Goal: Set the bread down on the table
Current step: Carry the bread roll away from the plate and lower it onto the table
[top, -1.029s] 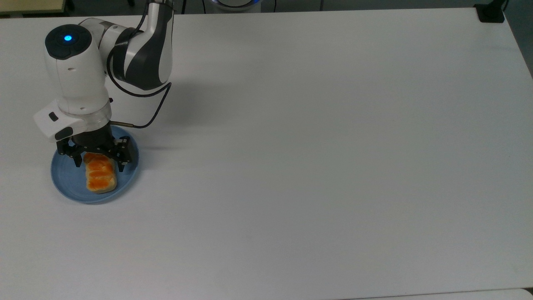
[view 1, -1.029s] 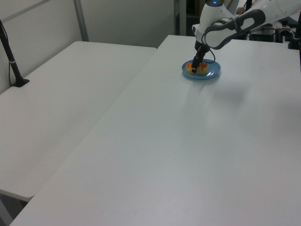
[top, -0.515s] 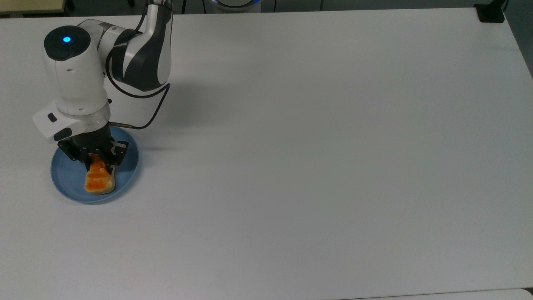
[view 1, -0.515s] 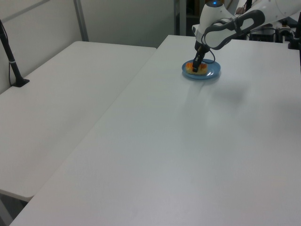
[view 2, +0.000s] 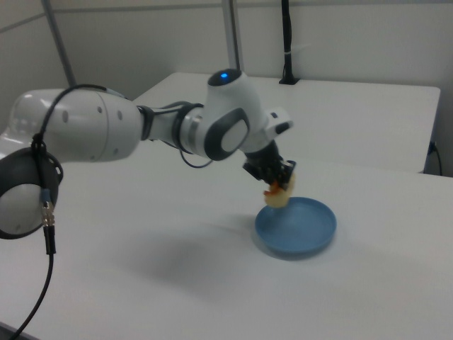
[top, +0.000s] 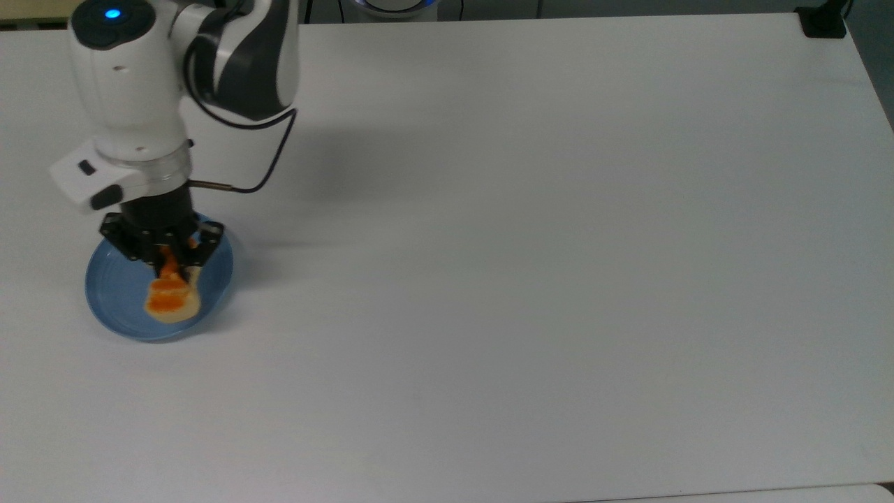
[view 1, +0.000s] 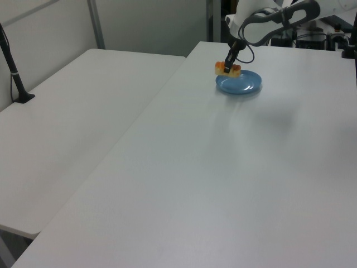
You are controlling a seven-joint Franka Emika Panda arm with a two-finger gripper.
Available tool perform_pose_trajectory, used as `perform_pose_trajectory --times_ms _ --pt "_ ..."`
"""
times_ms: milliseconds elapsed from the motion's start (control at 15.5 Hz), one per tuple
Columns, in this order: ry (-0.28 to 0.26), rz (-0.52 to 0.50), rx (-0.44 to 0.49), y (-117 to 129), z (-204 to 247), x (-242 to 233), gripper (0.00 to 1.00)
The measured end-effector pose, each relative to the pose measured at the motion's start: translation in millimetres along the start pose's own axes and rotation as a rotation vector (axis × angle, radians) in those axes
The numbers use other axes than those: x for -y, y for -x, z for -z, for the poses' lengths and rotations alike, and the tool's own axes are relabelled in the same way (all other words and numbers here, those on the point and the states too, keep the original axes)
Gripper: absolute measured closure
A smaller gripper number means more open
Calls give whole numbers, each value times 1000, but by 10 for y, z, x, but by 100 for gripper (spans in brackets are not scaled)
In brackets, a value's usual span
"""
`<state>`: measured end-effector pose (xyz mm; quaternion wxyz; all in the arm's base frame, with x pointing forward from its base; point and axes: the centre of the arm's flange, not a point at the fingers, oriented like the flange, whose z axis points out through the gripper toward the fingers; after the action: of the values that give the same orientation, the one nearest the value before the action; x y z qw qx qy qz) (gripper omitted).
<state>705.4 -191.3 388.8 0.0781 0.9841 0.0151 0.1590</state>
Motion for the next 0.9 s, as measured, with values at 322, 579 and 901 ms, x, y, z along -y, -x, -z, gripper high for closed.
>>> perform_pose_trajectory --times_ms 322,579,901 --pt "-74 30 53 -30 -22 1262 72" --pt "-65 36 90 63 -113 1980 69" --pt "-60 25 93 74 -112 2101 32"
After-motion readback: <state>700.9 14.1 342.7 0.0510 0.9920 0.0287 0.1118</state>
